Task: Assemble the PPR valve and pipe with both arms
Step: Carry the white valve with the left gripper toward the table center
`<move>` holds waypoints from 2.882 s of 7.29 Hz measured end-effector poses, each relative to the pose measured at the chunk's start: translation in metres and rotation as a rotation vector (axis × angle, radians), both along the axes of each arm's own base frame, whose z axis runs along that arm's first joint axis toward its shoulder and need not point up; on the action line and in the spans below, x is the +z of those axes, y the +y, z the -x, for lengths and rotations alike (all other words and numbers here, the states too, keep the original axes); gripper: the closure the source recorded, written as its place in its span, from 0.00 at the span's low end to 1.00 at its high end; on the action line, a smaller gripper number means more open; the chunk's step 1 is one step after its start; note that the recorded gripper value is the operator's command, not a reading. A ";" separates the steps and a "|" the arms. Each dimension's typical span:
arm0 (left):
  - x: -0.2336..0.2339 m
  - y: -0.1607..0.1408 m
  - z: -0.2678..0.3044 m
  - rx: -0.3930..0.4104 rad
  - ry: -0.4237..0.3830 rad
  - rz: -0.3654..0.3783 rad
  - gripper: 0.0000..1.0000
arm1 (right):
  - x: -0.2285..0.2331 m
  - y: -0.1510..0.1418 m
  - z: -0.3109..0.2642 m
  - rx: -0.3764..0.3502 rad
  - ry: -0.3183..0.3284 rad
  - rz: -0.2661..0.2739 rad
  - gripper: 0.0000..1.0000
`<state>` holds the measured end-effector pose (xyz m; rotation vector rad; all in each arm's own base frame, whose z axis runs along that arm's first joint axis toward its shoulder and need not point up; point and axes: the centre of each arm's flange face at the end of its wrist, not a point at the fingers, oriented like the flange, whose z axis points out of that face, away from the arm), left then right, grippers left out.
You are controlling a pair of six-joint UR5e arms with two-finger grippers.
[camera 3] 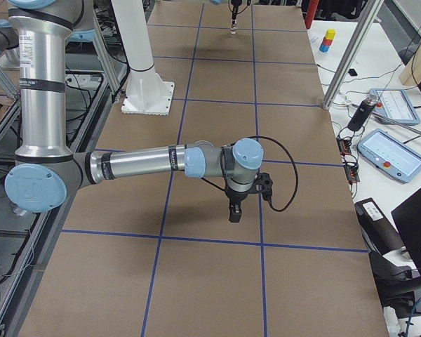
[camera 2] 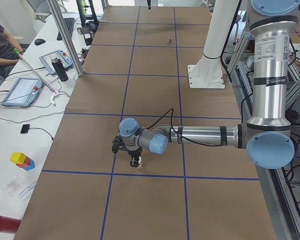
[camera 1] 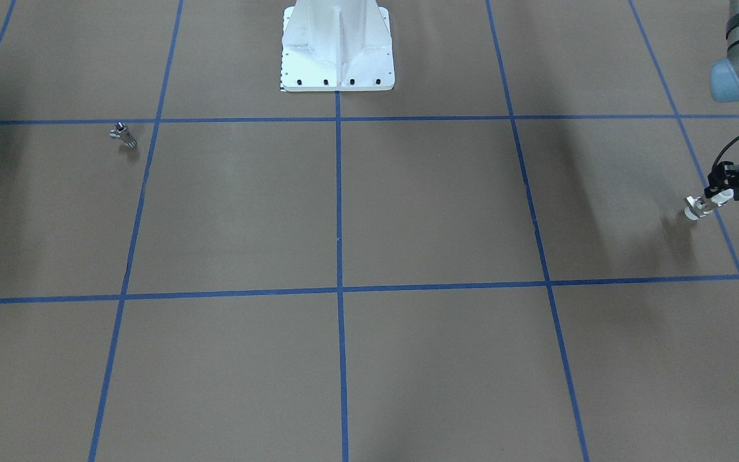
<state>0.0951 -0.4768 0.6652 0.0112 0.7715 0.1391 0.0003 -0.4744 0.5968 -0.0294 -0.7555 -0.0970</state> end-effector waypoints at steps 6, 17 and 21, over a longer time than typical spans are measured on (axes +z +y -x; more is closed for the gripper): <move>-0.061 0.002 -0.004 -0.044 0.109 0.012 1.00 | -0.002 0.001 0.000 0.011 -0.002 0.008 0.00; -0.557 0.005 -0.476 -0.316 0.139 0.259 1.00 | -0.003 0.002 0.005 0.006 -0.033 0.017 0.00; -0.558 -0.012 -0.505 -0.334 0.085 0.226 1.00 | -0.003 0.004 0.008 0.002 -0.052 0.023 0.00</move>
